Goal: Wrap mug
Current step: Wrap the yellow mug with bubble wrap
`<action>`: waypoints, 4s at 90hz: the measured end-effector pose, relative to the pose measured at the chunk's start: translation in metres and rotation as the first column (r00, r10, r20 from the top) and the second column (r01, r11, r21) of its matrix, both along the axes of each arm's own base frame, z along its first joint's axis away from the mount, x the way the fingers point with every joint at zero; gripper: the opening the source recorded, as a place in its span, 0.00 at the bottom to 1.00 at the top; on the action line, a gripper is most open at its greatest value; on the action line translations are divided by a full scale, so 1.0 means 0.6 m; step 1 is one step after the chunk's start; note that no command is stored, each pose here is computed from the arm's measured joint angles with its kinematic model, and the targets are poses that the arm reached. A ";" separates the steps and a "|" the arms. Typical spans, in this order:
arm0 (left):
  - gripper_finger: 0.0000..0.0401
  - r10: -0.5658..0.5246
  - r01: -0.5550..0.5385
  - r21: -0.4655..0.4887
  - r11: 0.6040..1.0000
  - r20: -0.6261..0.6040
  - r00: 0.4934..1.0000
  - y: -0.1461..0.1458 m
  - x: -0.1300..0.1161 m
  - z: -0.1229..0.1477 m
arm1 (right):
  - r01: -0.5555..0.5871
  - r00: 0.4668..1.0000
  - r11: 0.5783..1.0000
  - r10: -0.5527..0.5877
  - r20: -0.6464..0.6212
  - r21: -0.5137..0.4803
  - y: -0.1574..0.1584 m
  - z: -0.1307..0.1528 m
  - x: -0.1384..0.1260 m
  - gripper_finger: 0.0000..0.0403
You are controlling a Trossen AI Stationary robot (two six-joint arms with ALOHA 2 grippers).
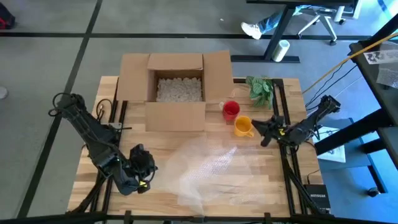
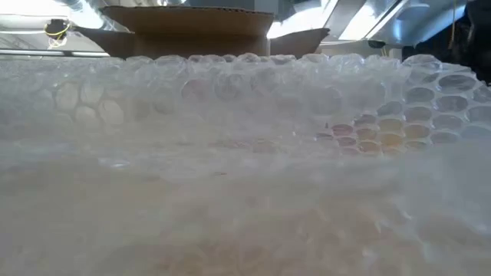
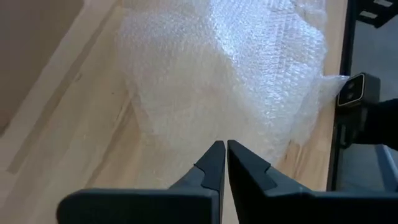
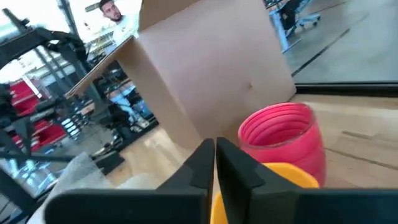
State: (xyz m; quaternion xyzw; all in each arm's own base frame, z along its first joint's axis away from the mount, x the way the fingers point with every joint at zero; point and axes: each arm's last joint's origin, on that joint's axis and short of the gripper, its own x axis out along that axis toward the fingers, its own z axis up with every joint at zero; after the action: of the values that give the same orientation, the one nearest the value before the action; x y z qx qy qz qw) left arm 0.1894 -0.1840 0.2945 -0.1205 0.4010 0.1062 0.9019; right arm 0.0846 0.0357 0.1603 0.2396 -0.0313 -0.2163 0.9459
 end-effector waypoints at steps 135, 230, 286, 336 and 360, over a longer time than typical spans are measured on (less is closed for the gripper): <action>0.00 0.055 -0.070 -0.093 0.993 -0.151 0.987 0.055 0.004 -0.181 | -0.348 0.479 0.935 0.242 -0.844 0.070 0.249 0.120 0.324 0.00; 0.00 0.137 -0.142 -0.223 0.964 -0.037 0.990 0.140 0.005 -0.290 | -0.004 0.459 0.929 0.330 -0.825 0.370 0.207 -0.058 0.282 0.00; 0.00 0.062 -0.025 -0.109 0.994 0.349 0.935 0.113 0.036 -0.138 | -0.129 0.513 0.853 0.494 -0.702 0.506 0.255 -0.053 0.286 0.00; 0.00 0.011 -0.016 -0.247 0.969 -0.020 1.000 0.047 -0.083 -0.113 | -0.127 0.530 0.871 0.465 -0.709 0.475 0.253 -0.053 0.287 0.00; 0.00 -0.089 0.063 -0.251 0.966 -0.093 0.992 -0.017 -0.067 -0.172 | -0.127 0.546 0.876 0.454 -0.704 0.466 0.253 -0.052 0.288 0.00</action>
State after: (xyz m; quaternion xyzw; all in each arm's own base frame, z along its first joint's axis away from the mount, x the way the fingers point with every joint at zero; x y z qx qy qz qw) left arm 0.1493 -0.1940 0.1913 -0.2109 0.4617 0.0267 0.8612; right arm 0.2575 0.1874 0.1291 0.2884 0.4748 -0.1386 0.8199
